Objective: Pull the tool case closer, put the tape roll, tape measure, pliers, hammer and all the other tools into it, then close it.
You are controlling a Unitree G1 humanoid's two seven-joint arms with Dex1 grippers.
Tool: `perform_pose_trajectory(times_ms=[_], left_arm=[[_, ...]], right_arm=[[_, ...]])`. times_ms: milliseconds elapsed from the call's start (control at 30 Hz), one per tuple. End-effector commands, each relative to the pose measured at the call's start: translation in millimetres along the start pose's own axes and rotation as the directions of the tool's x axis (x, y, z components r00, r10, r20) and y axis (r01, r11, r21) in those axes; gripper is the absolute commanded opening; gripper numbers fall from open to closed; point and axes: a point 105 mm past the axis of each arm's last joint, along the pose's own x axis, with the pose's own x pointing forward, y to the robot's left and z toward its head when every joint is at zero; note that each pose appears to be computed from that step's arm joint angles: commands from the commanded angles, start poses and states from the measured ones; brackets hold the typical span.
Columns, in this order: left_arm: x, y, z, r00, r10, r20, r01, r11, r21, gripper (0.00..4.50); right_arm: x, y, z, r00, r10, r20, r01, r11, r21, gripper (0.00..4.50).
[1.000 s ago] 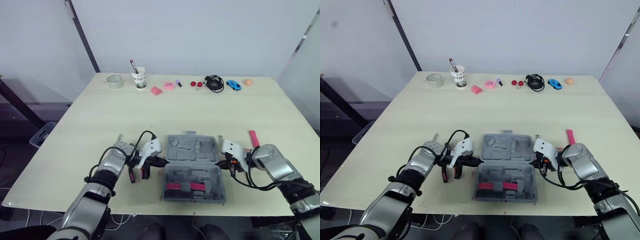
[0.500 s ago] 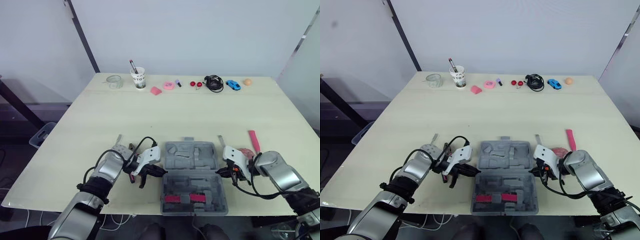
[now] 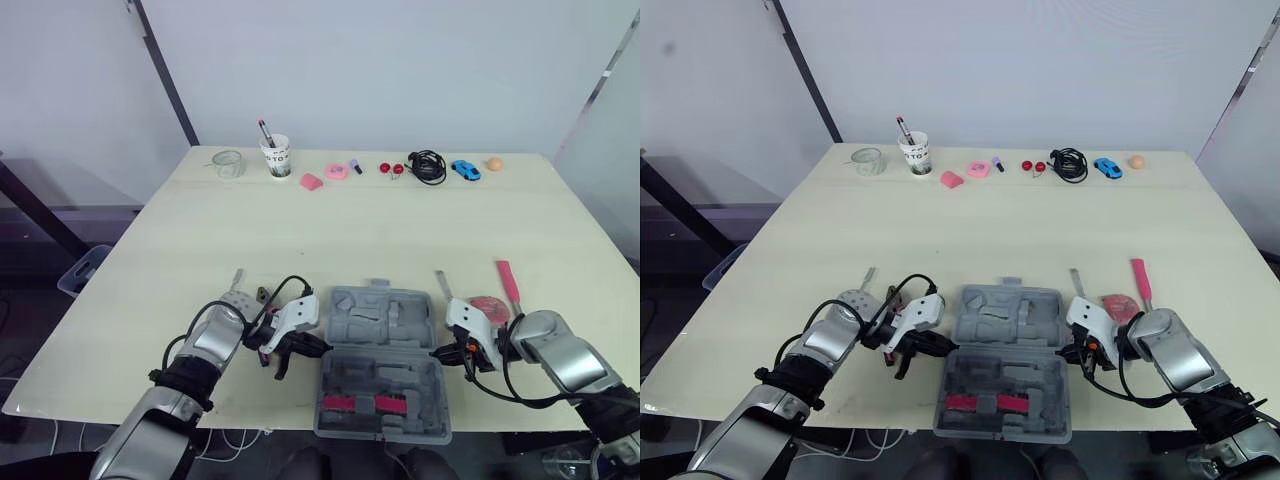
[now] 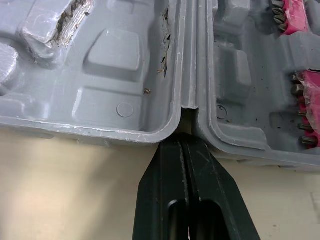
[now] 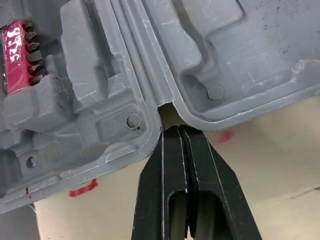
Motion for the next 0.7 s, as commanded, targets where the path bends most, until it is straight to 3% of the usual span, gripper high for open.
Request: perform_pose_trajectory(times_ms=[33,700], left_arm=[[5.1,-13.7,-4.7,0.996,-0.079,-0.030,0.079,0.997,0.004,0.06],[13.9,-30.5,-3.6,0.989,-0.144,-0.043,0.145,0.989,0.018,0.06]], right_arm=[[-0.5,10.1,11.5,0.999,0.037,0.037,-0.036,0.999,-0.032,0.00],[-6.6,18.6,-0.9,0.998,0.059,0.017,-0.060,0.998,0.013,0.00]])
